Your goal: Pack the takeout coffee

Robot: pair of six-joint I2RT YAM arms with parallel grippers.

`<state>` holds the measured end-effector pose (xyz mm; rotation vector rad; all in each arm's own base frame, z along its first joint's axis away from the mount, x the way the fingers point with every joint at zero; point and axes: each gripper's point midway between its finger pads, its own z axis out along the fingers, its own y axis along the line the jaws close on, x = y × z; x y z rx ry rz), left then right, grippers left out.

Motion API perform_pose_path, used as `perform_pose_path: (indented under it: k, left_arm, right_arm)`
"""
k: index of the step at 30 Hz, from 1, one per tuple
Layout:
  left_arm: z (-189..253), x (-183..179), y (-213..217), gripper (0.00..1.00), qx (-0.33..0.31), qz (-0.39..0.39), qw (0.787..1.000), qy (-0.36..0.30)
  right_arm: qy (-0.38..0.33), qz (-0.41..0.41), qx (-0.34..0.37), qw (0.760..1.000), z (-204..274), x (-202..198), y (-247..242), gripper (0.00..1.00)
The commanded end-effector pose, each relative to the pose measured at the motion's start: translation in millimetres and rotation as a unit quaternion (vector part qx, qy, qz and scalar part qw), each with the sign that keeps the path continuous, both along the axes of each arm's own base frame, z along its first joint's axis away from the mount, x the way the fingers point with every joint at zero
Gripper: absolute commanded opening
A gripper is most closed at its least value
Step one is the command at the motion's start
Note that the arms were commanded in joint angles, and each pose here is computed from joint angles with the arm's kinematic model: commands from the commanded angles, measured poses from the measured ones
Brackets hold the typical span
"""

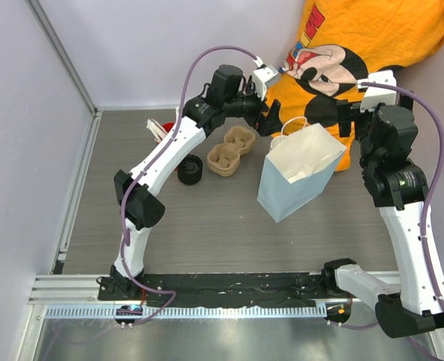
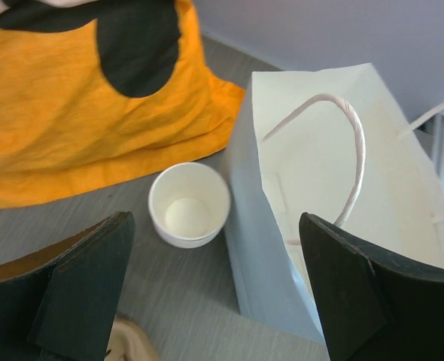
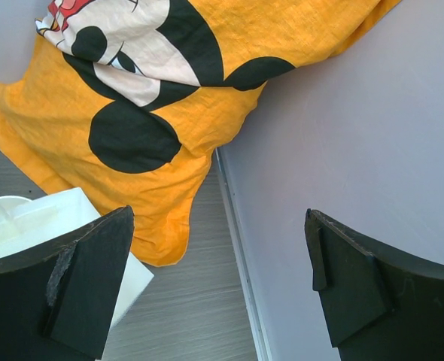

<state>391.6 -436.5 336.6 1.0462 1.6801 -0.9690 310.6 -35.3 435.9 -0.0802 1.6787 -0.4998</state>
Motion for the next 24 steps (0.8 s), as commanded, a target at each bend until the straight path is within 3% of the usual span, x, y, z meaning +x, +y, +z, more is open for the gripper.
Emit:
perform_pose_path:
  k: [1,10,16,24]
  left_arm:
    - [46.8,15.3,31.7,0.96,0.006,0.094,0.992,-0.082]
    - [68.8,29.4,56.0,0.95,0.007,0.175,0.979,-0.105]
    - [62.3,-25.5,28.9,0.91,-0.019,0.018,0.998,-0.053]
    - [44.8,-44.7,8.7,0.90,-0.021,-0.045,0.998,-0.027]
  right_arm:
    - [-0.032,-0.013,0.016,0.999,13.7,-1.6,-4.4,1.00]
    - [-0.032,-0.020,0.022,0.999,10.4,-2.3,-9.1,1.00]
    - [-0.035,-0.025,0.027,0.999,12.1,-3.9,-12.6,1.00]
    - [-0.033,-0.018,0.034,0.999,9.8,-4.7,-11.7,1.00]
